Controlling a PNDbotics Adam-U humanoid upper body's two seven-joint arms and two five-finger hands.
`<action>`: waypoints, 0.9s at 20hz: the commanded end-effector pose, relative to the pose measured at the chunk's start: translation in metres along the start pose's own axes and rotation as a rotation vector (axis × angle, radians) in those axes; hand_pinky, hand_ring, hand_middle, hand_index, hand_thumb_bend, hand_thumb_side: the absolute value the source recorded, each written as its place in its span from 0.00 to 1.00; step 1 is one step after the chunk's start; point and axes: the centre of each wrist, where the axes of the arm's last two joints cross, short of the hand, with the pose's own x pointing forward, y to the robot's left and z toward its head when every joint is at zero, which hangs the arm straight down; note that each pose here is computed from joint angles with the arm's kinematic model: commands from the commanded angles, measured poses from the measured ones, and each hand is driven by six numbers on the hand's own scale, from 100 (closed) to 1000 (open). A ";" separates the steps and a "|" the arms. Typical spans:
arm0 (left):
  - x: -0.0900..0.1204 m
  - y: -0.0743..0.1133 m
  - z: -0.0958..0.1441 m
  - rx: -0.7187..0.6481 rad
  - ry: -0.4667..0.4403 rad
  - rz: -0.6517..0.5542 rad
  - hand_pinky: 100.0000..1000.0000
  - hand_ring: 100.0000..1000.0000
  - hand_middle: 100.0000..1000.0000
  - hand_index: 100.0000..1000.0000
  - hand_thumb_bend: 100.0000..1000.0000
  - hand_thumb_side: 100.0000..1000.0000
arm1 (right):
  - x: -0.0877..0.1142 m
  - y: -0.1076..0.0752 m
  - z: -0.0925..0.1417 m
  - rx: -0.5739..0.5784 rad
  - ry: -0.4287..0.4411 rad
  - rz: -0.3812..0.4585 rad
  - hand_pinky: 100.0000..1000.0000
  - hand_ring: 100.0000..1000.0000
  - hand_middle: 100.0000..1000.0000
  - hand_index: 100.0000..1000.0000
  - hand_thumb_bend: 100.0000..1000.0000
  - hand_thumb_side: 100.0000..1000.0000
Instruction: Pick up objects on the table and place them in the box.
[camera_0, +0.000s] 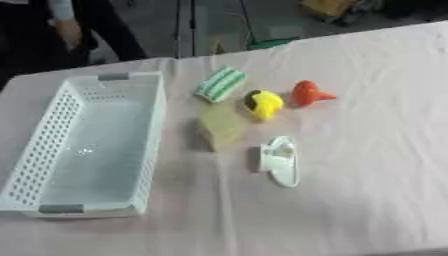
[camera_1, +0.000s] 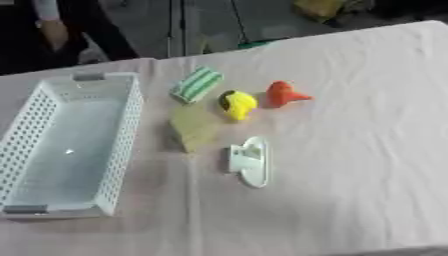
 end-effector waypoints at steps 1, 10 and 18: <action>0.006 0.009 -0.002 -0.065 0.012 -0.049 1.00 1.00 1.00 1.00 0.00 1.00 | 0.000 -0.006 -0.003 0.001 -0.007 -0.001 0.99 0.97 0.96 0.92 0.00 1.00; 0.007 0.013 0.001 -0.151 0.074 -0.061 1.00 1.00 1.00 1.00 0.00 1.00 | 0.000 -0.005 0.002 0.010 0.024 -0.041 0.98 0.96 0.93 0.91 0.00 1.00; 0.008 0.016 0.003 -0.165 0.077 -0.064 1.00 1.00 1.00 0.96 0.00 1.00 | -0.001 -0.011 -0.001 -0.026 0.027 -0.017 0.96 0.96 0.92 0.85 0.00 1.00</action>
